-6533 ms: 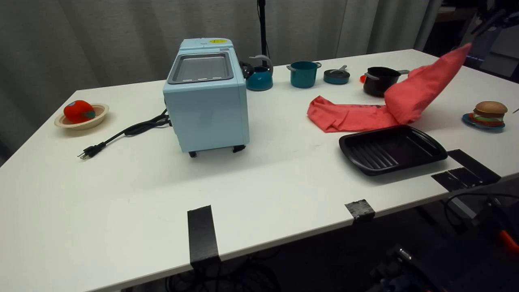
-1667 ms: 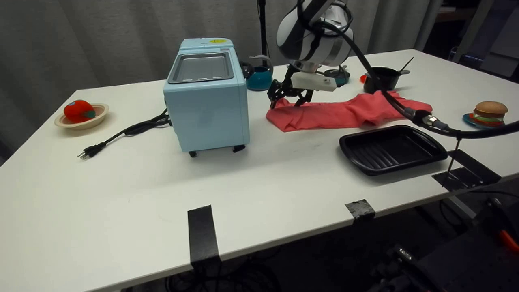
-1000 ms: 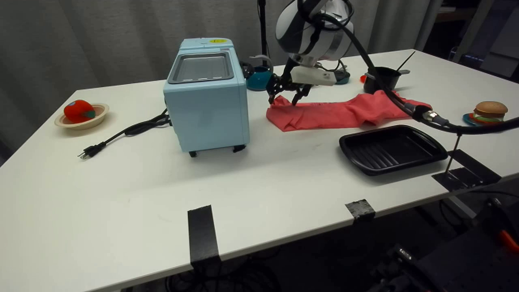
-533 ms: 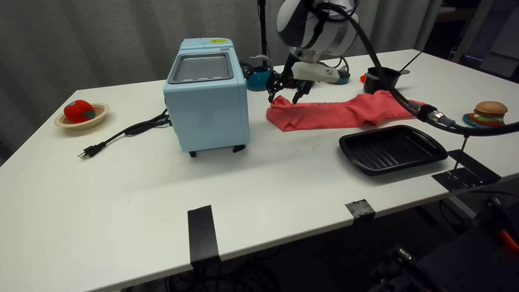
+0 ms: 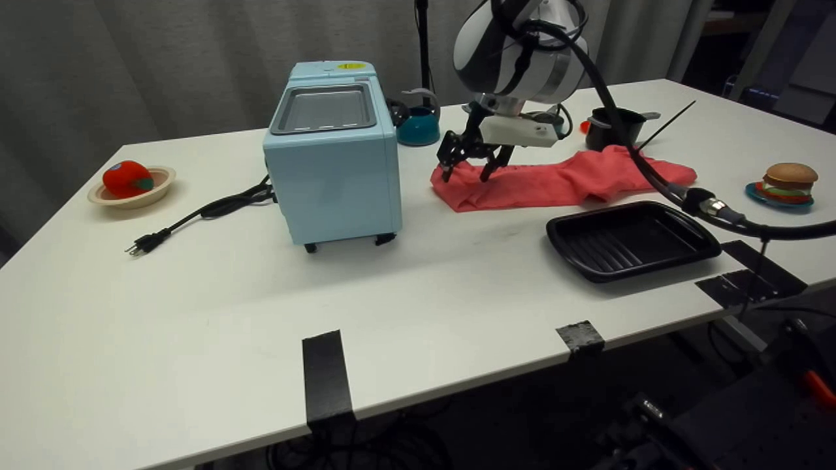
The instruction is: Unfold the orange cloth
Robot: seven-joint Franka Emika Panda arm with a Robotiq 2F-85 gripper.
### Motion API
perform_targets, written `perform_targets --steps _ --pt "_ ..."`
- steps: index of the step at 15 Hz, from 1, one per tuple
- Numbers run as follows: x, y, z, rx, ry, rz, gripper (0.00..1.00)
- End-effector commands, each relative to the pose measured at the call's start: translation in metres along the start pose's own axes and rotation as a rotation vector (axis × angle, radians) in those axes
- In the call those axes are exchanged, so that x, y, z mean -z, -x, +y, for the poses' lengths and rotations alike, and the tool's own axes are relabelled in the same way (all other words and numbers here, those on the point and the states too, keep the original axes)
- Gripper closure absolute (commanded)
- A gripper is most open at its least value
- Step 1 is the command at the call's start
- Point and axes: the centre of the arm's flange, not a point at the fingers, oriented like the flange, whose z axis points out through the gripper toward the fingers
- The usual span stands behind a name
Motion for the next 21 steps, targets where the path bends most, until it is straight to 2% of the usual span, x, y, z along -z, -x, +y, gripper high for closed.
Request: perform_targets --steps 1,2,3,6,7,8,9,10,18,21 --pt "0.009 0.012 0.006 -0.001 0.006 0.017 0.31" --pt "0.009 0.012 0.008 -0.004 0.007 0.023 0.29" --pt "0.010 0.012 0.009 -0.006 0.008 0.025 0.12" --pt "0.018 0.007 0.013 -0.012 0.008 0.032 0.01" --pt "0.019 0.006 0.014 -0.015 0.008 0.033 0.05" --pt "0.021 0.005 0.015 -0.021 0.005 0.036 0.31" --pt "0.022 0.004 0.016 -0.024 0.003 0.035 0.30" --pt "0.024 0.004 0.017 -0.028 0.002 0.038 0.34" --pt "0.030 0.002 0.027 -0.054 -0.005 0.042 0.97" --pt "0.031 0.003 0.026 -0.056 -0.008 0.047 1.00"
